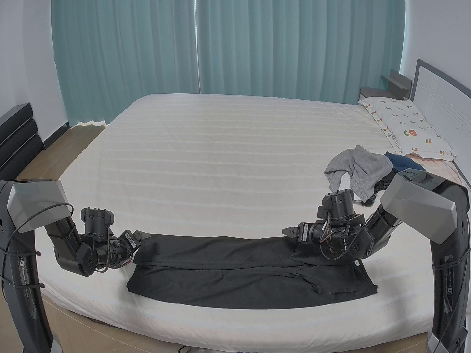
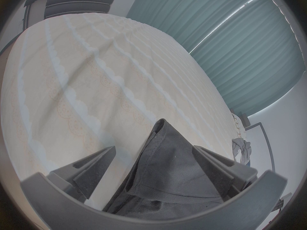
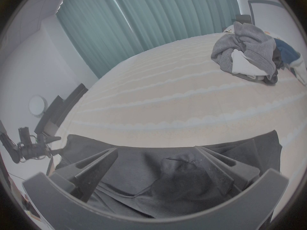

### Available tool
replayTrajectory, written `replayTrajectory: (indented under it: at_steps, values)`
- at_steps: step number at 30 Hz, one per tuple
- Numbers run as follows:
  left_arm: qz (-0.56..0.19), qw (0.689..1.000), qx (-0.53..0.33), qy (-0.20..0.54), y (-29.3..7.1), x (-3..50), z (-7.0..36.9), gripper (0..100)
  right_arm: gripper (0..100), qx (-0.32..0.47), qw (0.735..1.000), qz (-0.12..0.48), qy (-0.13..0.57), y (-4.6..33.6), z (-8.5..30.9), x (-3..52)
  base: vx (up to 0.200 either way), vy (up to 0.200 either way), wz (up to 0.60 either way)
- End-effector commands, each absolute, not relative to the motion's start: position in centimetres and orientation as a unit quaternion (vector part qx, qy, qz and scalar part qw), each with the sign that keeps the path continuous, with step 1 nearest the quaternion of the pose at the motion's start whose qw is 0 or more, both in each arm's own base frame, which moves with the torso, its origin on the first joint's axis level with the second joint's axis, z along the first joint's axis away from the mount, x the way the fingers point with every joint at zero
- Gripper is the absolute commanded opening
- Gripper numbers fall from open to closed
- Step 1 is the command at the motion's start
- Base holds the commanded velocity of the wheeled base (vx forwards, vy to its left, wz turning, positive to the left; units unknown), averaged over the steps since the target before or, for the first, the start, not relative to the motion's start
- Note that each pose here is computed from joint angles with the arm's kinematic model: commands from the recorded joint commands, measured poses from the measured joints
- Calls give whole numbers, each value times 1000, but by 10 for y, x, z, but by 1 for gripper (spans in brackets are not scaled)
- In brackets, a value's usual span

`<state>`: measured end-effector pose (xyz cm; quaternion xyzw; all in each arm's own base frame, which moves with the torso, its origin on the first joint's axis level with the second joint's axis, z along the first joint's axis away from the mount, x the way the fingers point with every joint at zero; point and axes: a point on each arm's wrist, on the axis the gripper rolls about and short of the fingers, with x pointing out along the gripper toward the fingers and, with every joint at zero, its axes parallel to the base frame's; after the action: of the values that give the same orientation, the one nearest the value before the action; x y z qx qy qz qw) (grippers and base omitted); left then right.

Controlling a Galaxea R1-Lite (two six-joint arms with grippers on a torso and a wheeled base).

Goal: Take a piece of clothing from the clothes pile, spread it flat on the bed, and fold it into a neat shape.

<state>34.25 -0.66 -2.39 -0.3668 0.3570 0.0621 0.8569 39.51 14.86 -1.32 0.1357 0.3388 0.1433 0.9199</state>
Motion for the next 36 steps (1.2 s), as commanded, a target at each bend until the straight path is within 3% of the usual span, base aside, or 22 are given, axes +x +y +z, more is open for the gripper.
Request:
replayTrajectory:
  at_steps: [1,6,7,30,31,36]
  values:
    - [63,856,-367,358,-6,342,-24,100,100,116,922,138,342,153,-26,398,0,0,0]
    - [62,857,-367,357,-7,343,-24,100,100,108,923,141,341,157,-27,398,0,0,0]
    - [62,857,-367,357,-6,343,-24,100,0,106,923,142,341,158,-27,398,0,0,0]
    - [62,857,-367,357,-7,342,-24,100,0,68,935,143,318,172,-26,403,0,0,0]
    - [62,857,-367,357,-7,342,-24,100,100,69,935,142,317,172,-26,403,0,0,0]
    - [61,857,-366,357,-7,342,-24,100,100,89,936,137,311,171,-19,404,0,0,0]
